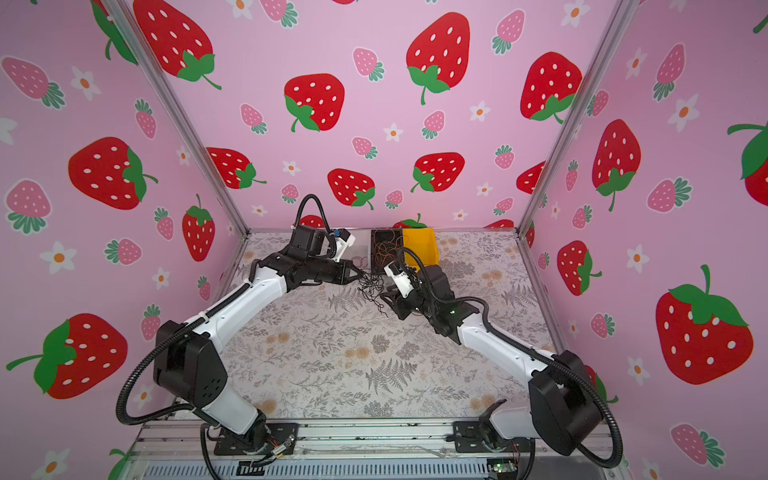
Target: Untangle the cables
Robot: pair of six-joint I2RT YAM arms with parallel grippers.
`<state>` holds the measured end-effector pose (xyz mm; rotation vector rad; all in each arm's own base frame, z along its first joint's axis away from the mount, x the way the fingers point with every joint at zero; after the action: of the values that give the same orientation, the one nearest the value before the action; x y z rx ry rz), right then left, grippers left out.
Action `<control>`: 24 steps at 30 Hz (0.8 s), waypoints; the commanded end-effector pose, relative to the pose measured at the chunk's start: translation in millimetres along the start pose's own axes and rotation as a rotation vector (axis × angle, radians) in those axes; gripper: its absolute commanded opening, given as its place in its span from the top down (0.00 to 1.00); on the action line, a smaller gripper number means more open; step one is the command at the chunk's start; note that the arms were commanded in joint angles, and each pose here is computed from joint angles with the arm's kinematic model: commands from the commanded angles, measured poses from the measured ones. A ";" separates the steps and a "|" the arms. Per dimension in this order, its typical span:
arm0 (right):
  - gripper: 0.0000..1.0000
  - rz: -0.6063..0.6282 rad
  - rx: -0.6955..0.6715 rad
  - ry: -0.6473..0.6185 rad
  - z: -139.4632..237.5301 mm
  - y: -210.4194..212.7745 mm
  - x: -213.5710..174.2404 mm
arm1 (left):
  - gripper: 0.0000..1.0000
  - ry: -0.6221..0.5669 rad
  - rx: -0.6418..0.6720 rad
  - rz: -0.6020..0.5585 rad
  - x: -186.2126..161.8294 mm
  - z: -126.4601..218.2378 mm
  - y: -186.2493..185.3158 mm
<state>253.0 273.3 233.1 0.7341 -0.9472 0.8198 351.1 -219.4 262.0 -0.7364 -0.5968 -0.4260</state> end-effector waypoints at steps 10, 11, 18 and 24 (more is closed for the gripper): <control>0.71 0.024 0.025 -0.079 -7.2 6.6 20.5 | 1.00 -0.068 -0.059 -0.074 7.6 6.7 -23.8; 0.77 0.024 0.016 -0.080 -7.1 5.7 21.5 | 1.00 -0.067 -0.055 -0.074 7.1 6.5 -23.3; 1.00 0.053 -0.042 -0.108 6.1 3.7 24.3 | 1.00 -0.059 -0.008 -0.075 4.9 10.6 -16.1; 1.00 0.058 -0.104 -0.121 25.1 -1.0 16.4 | 1.00 -0.100 -0.014 -0.021 7.8 23.1 -3.5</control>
<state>250.1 266.5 254.0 0.7085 -1.0722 0.7907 349.3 -213.6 269.8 -0.7407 -0.6627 -0.4248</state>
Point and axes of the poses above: each gripper's point midway between its finger pads, its own z axis back along the fingers, its own y axis along the line the jaws close on, x = y × z, the point moved 6 cm from there along z, back along the fingers, and after that the axes turned 1 degree about -z, right-handed, at the moved point
